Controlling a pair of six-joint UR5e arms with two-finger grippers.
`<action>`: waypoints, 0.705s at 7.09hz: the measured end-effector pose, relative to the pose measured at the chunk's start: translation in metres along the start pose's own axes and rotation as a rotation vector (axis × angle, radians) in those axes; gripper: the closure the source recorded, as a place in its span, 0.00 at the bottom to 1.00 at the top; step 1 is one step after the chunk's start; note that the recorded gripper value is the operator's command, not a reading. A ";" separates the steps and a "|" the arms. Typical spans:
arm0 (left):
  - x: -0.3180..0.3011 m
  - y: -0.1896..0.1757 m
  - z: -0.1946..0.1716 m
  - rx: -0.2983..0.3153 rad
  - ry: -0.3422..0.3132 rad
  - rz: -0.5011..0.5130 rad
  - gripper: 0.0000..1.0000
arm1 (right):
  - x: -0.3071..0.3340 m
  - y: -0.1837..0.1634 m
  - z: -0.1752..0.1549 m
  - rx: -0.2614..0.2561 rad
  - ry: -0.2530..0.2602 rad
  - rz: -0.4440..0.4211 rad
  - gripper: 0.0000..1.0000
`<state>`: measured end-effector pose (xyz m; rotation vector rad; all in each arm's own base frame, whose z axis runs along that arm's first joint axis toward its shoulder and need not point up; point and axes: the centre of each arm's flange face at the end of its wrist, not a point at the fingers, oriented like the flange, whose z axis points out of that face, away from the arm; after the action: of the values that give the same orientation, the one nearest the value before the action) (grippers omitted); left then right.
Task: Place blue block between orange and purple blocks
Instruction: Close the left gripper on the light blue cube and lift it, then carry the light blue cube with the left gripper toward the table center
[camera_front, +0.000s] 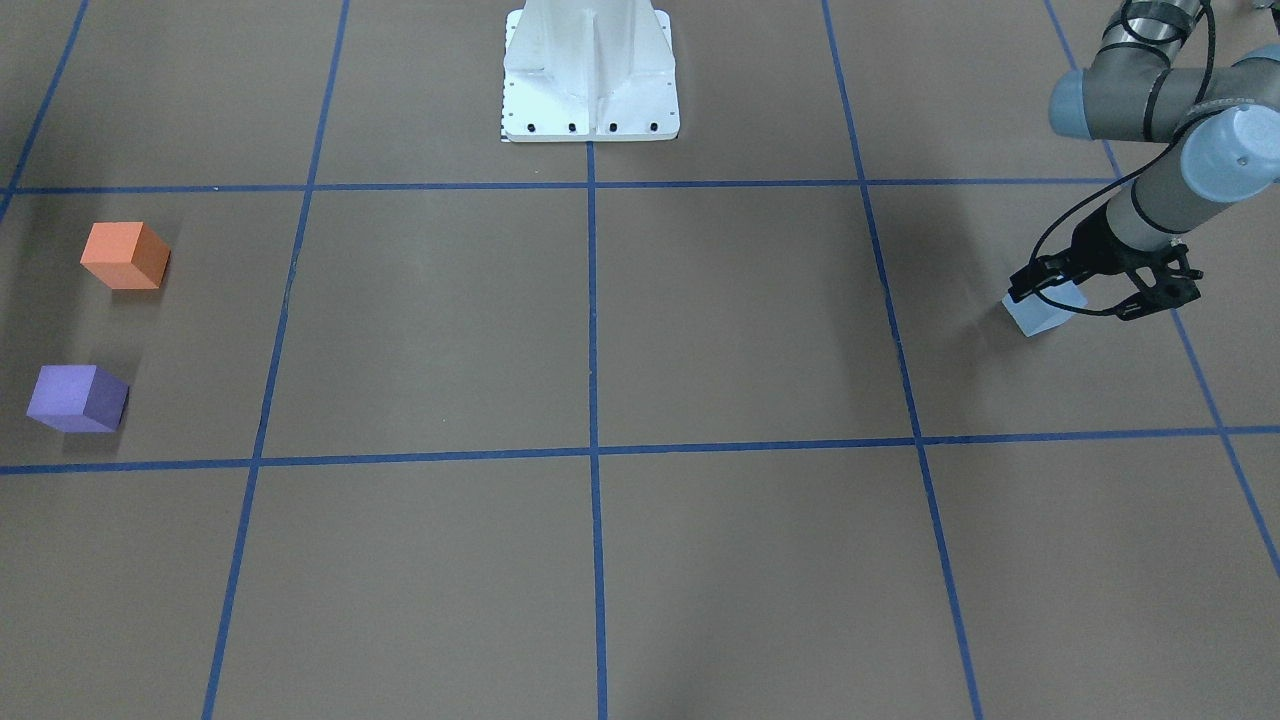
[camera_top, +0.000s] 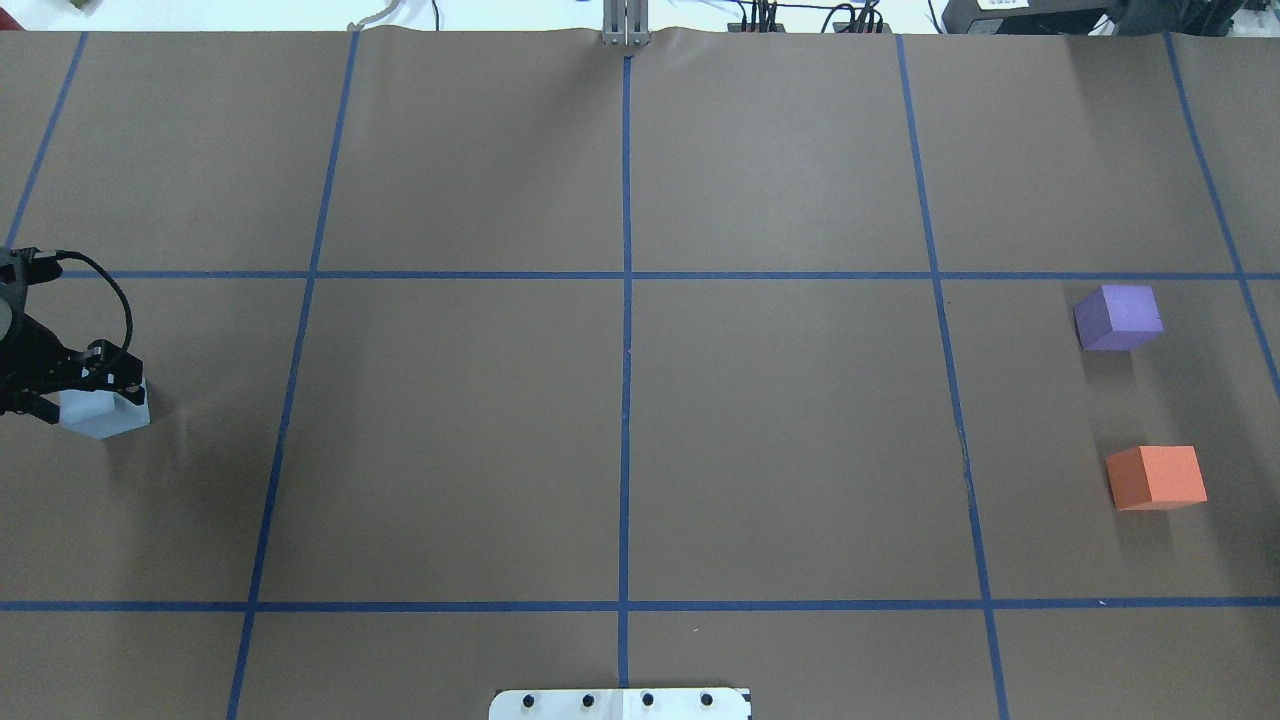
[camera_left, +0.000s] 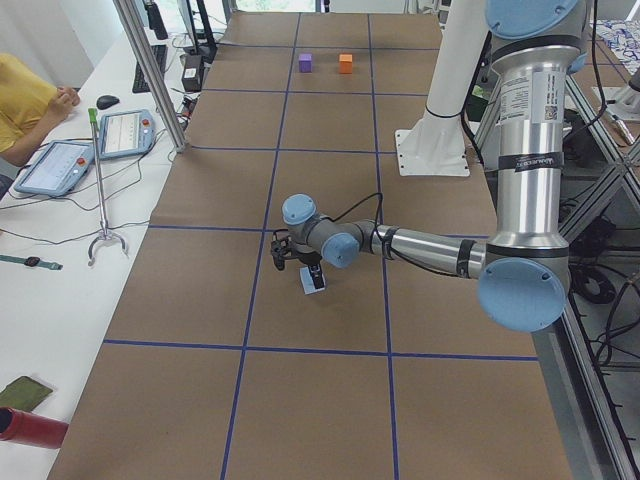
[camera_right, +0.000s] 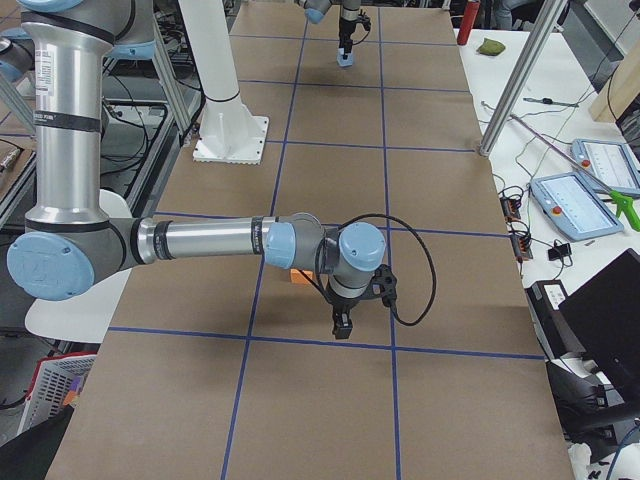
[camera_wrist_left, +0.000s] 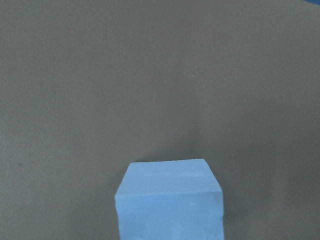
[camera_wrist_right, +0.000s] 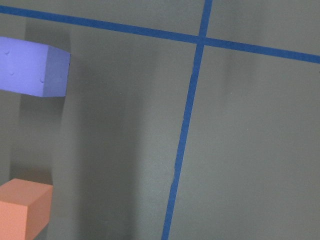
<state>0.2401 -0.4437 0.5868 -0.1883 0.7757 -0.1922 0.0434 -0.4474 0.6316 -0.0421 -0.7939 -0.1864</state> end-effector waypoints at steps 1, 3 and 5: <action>0.003 -0.001 0.006 0.001 -0.009 0.006 0.07 | 0.000 0.000 0.000 0.000 -0.002 0.000 0.00; 0.005 0.001 0.020 -0.008 -0.034 0.015 0.28 | 0.000 -0.001 0.000 0.000 -0.002 0.000 0.00; 0.007 0.003 0.027 0.006 -0.054 0.025 1.00 | -0.001 -0.001 0.000 0.001 -0.003 -0.003 0.00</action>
<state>0.2644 -0.4403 0.6001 -0.1772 0.7229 -0.1657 0.0426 -0.4481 0.6309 -0.0407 -0.7967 -0.1886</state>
